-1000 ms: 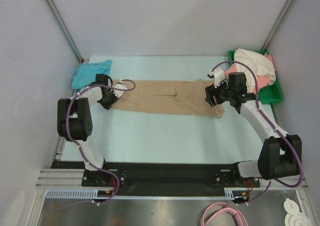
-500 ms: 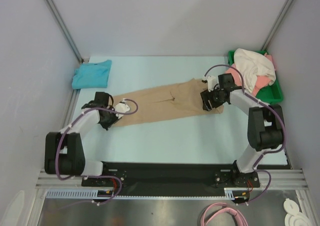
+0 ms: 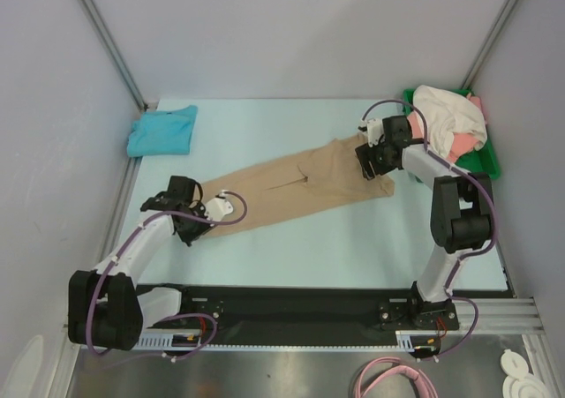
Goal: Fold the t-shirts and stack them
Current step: Fold the tshirt
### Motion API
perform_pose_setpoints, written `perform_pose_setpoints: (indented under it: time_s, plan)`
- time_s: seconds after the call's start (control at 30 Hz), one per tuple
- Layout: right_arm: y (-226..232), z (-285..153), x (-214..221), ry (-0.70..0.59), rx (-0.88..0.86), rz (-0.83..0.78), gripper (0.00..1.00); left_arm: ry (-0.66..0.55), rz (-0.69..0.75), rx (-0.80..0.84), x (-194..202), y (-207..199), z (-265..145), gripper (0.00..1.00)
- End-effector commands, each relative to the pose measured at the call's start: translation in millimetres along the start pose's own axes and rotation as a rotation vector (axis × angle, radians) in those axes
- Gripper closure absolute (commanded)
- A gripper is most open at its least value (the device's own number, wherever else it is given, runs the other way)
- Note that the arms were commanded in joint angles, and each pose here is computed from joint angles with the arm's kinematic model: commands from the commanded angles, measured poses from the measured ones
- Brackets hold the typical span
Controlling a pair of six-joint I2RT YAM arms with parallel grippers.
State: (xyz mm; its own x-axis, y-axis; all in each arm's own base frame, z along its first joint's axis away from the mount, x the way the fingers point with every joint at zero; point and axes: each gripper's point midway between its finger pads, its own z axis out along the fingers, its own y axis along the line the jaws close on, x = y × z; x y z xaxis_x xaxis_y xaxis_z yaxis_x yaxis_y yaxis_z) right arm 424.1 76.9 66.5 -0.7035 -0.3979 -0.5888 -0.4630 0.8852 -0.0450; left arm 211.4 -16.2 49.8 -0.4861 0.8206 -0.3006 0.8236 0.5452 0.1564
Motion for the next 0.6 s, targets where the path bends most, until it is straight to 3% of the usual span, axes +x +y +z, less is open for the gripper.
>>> perform_pose_setpoints:
  time_s: [0.0, 0.57]
  plan:
    - [-11.9, 12.6, 1.1, 0.042, 0.04, 0.01, 0.31, 0.01, 0.047, 0.051, 3.3, -15.9, -1.4, 1.0]
    - [-43.4, 57.0, -7.6, 0.106, 0.066, 0.065, 0.31, 0.003, 0.05, 0.062, 0.3, -22.0, -6.0, 1.0]
